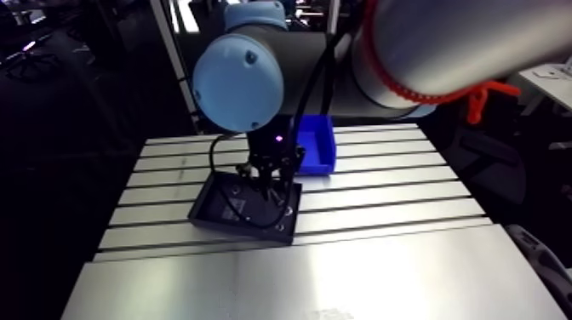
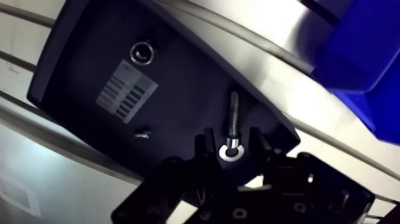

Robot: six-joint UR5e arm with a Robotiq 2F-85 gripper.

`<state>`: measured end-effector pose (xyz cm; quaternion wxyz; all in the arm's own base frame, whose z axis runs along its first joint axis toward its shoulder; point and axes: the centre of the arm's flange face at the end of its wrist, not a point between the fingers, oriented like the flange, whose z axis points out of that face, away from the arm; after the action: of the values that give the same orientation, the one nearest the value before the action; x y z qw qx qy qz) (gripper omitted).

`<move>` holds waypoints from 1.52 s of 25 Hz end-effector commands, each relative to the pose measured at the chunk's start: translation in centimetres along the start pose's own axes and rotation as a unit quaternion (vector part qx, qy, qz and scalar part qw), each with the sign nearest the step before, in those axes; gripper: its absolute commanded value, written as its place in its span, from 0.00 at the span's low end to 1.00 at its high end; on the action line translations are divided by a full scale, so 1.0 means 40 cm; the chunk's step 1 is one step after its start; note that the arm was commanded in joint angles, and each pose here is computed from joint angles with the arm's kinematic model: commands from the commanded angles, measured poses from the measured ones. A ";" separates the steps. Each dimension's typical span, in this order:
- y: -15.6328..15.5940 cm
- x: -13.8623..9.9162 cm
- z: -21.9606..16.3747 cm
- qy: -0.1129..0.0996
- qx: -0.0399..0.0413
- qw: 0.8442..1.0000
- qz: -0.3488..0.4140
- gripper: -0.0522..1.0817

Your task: Pick up the M10 bolt from the tray and put it into the blue bin.

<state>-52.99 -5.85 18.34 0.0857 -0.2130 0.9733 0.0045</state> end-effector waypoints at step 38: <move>0.001 0.013 0.026 0.009 0.002 1.000 0.000 0.58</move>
<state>-53.38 -5.98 17.37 0.0755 -0.2131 0.9741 0.0009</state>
